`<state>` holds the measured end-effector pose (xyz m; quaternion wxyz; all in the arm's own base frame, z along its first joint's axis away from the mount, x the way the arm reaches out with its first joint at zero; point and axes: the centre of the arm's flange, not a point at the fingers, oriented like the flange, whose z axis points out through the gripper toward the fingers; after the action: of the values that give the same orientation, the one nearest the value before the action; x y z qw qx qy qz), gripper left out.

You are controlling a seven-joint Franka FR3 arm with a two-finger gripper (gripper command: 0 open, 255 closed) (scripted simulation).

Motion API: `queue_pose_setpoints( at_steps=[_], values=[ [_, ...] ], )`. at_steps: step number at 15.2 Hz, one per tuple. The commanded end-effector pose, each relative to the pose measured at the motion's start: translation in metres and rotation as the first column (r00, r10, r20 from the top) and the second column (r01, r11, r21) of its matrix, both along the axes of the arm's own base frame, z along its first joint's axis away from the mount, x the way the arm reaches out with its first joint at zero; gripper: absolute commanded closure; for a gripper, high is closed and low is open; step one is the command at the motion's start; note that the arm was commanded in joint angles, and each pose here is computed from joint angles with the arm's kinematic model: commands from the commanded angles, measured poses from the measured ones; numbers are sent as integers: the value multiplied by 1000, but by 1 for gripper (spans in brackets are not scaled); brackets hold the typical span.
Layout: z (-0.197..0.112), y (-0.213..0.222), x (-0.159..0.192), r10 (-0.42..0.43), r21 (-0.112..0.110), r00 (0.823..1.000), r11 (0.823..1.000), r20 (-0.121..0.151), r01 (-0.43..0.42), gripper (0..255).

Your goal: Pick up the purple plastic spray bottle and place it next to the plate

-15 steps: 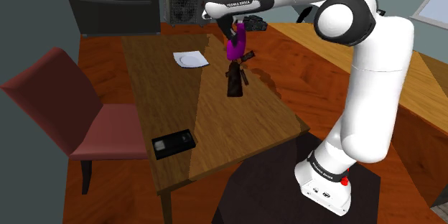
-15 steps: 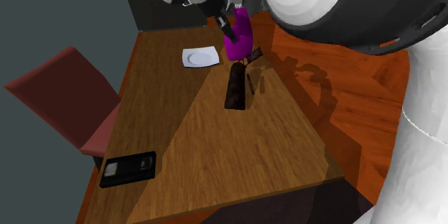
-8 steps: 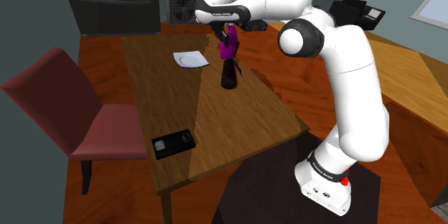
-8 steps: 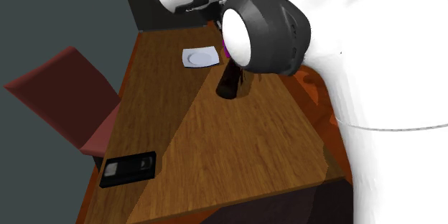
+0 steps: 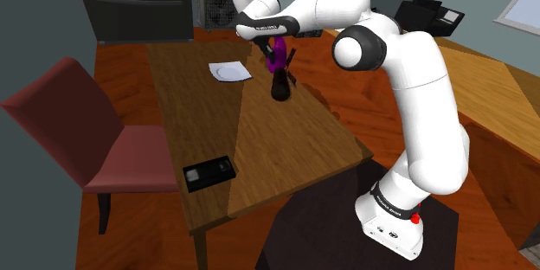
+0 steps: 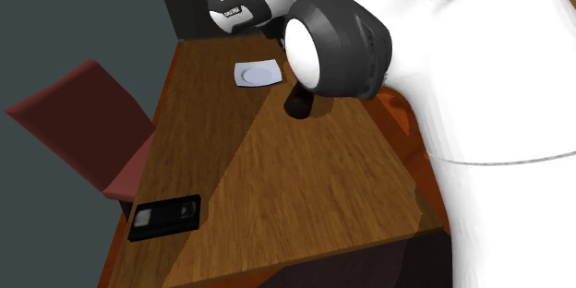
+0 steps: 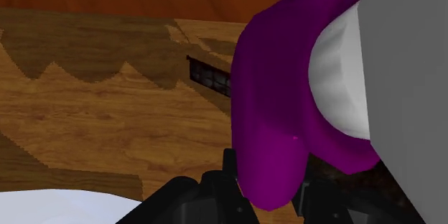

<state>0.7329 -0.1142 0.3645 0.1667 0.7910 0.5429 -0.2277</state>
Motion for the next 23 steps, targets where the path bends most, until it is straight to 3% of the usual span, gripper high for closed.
queue_pose_setpoints(
  at_steps=[1,8,16,17,22,23],
  values=[
    [-21,3,1,-6,25,1000,1000,-11,6,255],
    [-57,3,1,-6,25,1000,1000,-11,6,255],
    [-57,3,1,-6,25,1000,1000,-11,6,255],
    [-57,3,1,-6,25,1000,1000,-11,6,0],
    [-57,3,1,-6,25,1000,1000,-11,6,0],
    [-45,10,3,-6,25,1000,1000,-11,6,0]
  ],
)
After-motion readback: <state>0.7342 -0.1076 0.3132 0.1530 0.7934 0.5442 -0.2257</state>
